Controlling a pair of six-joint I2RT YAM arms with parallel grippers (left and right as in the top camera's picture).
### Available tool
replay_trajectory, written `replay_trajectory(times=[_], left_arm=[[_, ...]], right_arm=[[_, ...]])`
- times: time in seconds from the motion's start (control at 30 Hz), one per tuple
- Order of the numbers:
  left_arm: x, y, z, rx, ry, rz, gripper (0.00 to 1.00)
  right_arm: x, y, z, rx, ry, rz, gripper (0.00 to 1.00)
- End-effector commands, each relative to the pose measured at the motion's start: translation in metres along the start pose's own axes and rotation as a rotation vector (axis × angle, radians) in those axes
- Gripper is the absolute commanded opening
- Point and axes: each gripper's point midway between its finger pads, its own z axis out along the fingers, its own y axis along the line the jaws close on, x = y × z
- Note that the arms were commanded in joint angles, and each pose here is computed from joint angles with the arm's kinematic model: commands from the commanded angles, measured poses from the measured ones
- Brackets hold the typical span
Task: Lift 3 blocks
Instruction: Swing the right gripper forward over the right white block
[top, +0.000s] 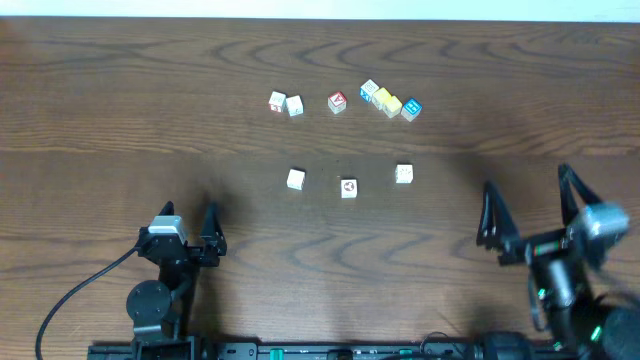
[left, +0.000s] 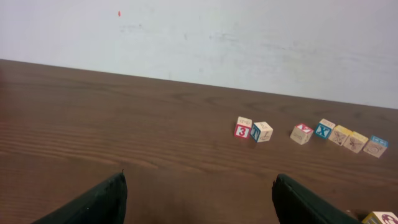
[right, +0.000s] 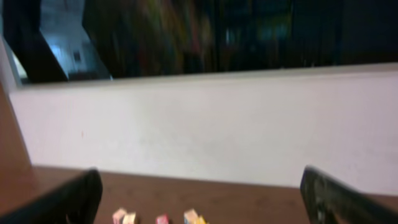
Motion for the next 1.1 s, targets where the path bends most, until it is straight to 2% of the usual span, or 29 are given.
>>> replay_trajectory(times=[0.0, 0.1, 0.3, 0.4, 0.47, 0.53, 0.63, 0.77, 0.93, 1.07], left_arm=[[0.016, 0.000, 0.001, 0.011, 0.050, -0.016, 0.75], [0.016, 0.000, 0.001, 0.011, 0.051, -0.016, 0.75], [0.016, 0.000, 0.001, 0.011, 0.052, -0.017, 0.75], [0.016, 0.000, 0.001, 0.011, 0.052, -0.017, 0.75], [0.016, -0.001, 0.001, 0.013, 0.052, -0.017, 0.75], [0.016, -0.001, 0.001, 0.013, 0.052, -0.017, 0.75], [0.016, -0.001, 0.001, 0.012, 0.052, -0.017, 0.75], [0.016, -0.001, 0.001, 0.012, 0.052, -0.017, 0.75], [0.016, -0.001, 0.001, 0.012, 0.052, -0.017, 0.75], [0.016, 0.000, 0.001, 0.011, 0.052, -0.017, 0.75]], right_arm=[[-0.010, 0.003, 0.028, -0.028, 0.164, -0.020, 0.99], [-0.005, 0.020, 0.054, -0.143, 0.329, 0.038, 0.99], [0.013, 0.055, 0.097, -0.421, 0.455, 0.189, 0.99], [0.037, 0.054, 0.116, -0.435, 0.528, 0.252, 0.98], [0.069, 0.048, 0.127, -0.366, 0.638, 0.320, 0.87], [0.111, 0.034, 0.133, -0.200, 0.779, 0.395, 0.88], [0.175, 0.019, 0.129, 0.023, 0.981, 0.379, 0.89], [0.240, 0.031, 0.123, 0.066, 1.195, 0.346, 0.85], [0.290, 0.017, 0.111, 0.234, 1.392, 0.302, 0.83], [0.307, -0.003, 0.109, 0.373, 1.422, 0.239, 0.88]])
